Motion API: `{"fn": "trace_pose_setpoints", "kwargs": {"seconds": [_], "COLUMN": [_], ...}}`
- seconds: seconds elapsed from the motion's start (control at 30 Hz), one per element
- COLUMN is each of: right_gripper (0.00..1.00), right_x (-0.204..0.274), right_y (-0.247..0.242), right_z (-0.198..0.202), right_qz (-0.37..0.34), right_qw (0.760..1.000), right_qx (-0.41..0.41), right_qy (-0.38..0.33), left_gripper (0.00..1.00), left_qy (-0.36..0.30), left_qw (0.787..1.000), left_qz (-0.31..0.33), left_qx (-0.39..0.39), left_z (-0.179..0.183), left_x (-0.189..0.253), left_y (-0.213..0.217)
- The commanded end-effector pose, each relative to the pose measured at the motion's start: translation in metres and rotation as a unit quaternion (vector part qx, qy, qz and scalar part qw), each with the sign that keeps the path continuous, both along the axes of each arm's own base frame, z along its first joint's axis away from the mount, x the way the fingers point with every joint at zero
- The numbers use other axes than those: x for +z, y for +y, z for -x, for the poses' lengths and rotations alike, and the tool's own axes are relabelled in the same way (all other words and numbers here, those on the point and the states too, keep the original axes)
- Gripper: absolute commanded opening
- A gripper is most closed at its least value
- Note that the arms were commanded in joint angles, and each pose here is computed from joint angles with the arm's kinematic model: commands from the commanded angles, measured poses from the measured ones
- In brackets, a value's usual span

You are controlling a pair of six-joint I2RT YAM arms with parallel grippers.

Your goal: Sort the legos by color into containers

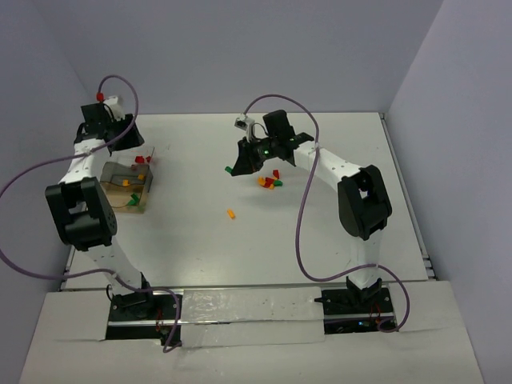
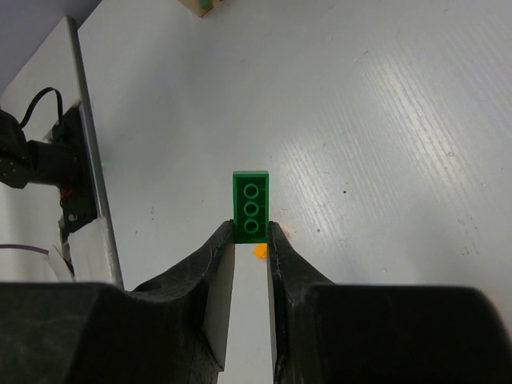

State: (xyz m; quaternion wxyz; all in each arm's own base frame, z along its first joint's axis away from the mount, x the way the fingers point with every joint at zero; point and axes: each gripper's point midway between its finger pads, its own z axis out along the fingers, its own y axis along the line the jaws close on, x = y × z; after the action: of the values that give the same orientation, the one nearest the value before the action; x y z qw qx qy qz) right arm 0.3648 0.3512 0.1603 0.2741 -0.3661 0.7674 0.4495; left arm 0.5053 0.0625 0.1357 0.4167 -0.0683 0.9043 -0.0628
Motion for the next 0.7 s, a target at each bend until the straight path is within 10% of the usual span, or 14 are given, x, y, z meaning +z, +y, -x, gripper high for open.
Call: {"fn": "trace_pose_setpoints", "kwargs": {"seconds": [0.0, 0.3, 0.67], "right_gripper": [0.0, 0.0, 0.0], "right_x": [0.057, 0.066, 0.1], "right_y": [0.01, 0.035, 0.045], "right_z": [0.001, 0.023, 0.042], "right_qz": [-0.032, 0.002, 0.01], "right_qw": [0.997, 0.993, 0.974], "right_qx": [0.011, 0.025, 0.003], "right_qy": [-0.067, -0.118, -0.226], "left_gripper": [0.59, 0.58, 0.59], "left_qy": [-0.14, -0.089, 0.008], "left_qw": [0.977, 0.919, 0.869], "left_qz": [0.053, 0.228, 0.356], "left_qx": [-0.154, -0.308, -0.343], "left_z": [0.017, 0.13, 0.182], "left_x": [0.13, 0.132, 0.103], "left_y": [-0.051, -0.191, -0.226]}}
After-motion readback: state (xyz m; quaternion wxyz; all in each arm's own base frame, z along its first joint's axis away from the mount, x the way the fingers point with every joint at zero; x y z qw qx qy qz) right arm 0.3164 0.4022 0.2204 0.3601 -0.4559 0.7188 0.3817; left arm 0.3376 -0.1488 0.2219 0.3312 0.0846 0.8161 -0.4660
